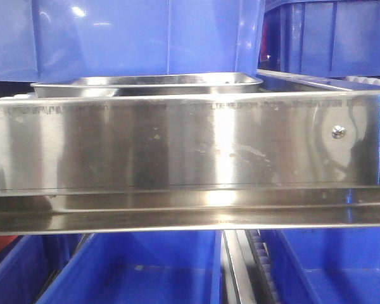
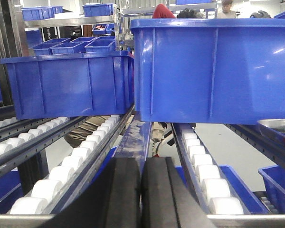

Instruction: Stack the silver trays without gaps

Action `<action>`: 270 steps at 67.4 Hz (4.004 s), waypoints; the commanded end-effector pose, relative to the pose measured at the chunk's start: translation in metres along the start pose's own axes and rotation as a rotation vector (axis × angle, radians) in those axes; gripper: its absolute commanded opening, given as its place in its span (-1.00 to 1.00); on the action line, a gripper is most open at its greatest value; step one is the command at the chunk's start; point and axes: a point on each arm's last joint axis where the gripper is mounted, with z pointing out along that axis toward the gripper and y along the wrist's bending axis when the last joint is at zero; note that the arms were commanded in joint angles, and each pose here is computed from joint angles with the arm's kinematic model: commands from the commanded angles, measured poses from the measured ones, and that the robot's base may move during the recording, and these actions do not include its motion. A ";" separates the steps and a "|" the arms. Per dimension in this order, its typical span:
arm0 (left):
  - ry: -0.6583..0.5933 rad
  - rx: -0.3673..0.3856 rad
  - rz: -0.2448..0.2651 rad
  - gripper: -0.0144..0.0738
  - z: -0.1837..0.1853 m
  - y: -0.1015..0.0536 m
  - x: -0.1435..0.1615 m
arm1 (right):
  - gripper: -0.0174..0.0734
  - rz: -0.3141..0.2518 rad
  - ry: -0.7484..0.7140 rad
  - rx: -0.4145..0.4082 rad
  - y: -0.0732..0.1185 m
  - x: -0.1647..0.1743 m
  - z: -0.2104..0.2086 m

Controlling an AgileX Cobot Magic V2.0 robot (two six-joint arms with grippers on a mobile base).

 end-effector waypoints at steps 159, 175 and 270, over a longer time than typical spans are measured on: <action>0.973 0.136 -0.170 -0.70 0.226 -0.106 -0.116 | -0.60 0.210 1.073 -0.123 0.127 -0.124 0.239; 1.017 0.138 -0.129 -0.70 0.258 -0.133 -0.122 | -0.60 0.212 1.117 -0.111 0.149 -0.120 0.256; 1.093 0.125 -0.102 -0.15 0.264 -0.146 -0.092 | -0.07 0.191 1.177 -0.087 0.188 -0.106 0.272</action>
